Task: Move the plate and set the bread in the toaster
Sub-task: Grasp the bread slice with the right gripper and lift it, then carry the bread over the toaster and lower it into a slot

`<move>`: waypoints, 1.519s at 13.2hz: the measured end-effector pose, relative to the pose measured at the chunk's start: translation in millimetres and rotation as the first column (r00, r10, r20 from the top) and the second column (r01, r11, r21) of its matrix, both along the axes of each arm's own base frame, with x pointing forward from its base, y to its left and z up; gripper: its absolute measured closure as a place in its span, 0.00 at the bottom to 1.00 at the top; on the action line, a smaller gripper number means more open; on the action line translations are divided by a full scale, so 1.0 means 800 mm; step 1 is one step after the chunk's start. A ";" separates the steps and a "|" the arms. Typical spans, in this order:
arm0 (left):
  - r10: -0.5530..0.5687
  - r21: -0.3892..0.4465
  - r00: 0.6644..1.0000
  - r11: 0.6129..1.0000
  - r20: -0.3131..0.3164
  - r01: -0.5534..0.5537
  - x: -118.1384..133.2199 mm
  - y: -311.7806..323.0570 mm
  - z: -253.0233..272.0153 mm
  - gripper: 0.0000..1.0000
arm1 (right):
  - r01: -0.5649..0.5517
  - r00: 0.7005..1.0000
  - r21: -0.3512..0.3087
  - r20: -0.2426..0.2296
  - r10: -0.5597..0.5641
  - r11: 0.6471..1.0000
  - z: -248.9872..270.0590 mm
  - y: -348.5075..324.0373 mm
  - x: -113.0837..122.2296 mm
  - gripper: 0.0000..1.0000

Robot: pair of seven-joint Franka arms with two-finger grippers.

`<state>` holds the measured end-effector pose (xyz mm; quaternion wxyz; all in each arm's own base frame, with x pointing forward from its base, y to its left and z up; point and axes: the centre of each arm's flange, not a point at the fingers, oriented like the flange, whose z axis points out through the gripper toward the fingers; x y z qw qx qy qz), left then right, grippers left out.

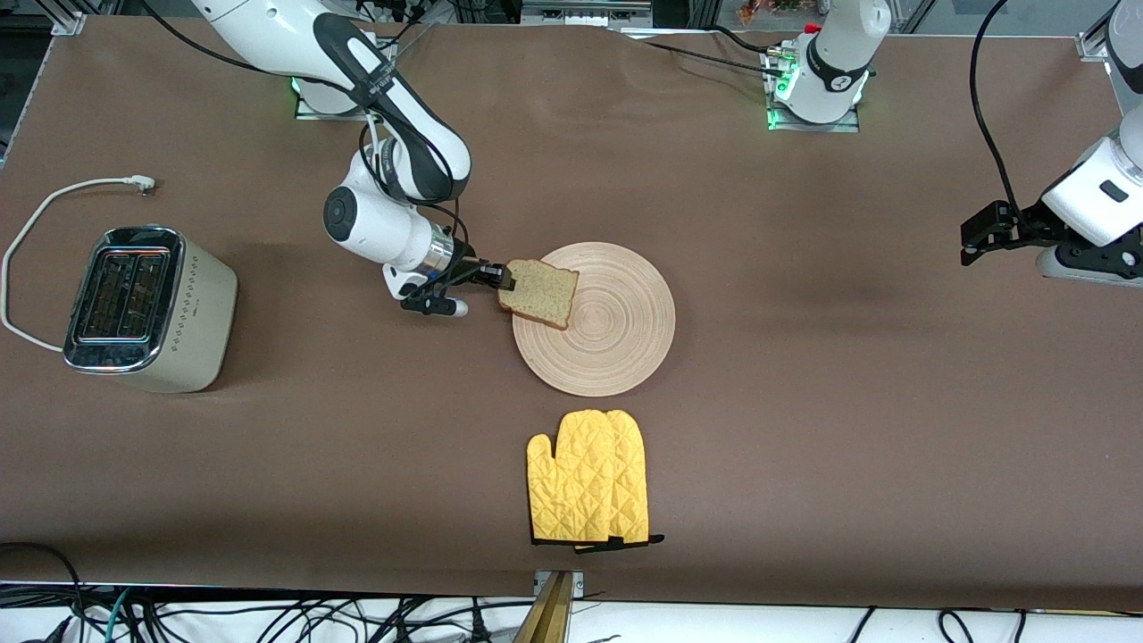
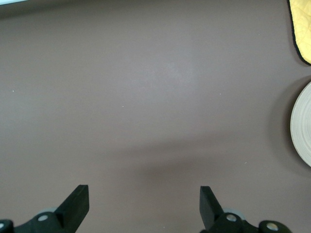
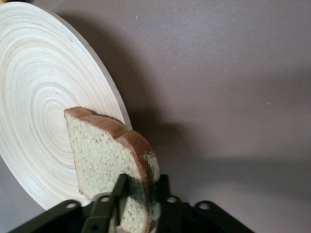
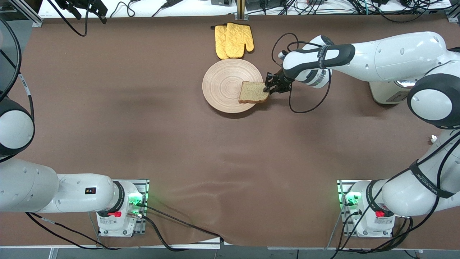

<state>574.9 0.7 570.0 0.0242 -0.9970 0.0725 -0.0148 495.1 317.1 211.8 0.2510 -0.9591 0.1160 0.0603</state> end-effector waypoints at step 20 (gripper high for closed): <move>0.003 -0.006 1.000 1.000 -0.017 -0.003 0.011 0.001 0.000 0.00 | -0.500 0.861 -0.474 -0.185 0.473 0.725 0.318 -0.299 0.122 0.93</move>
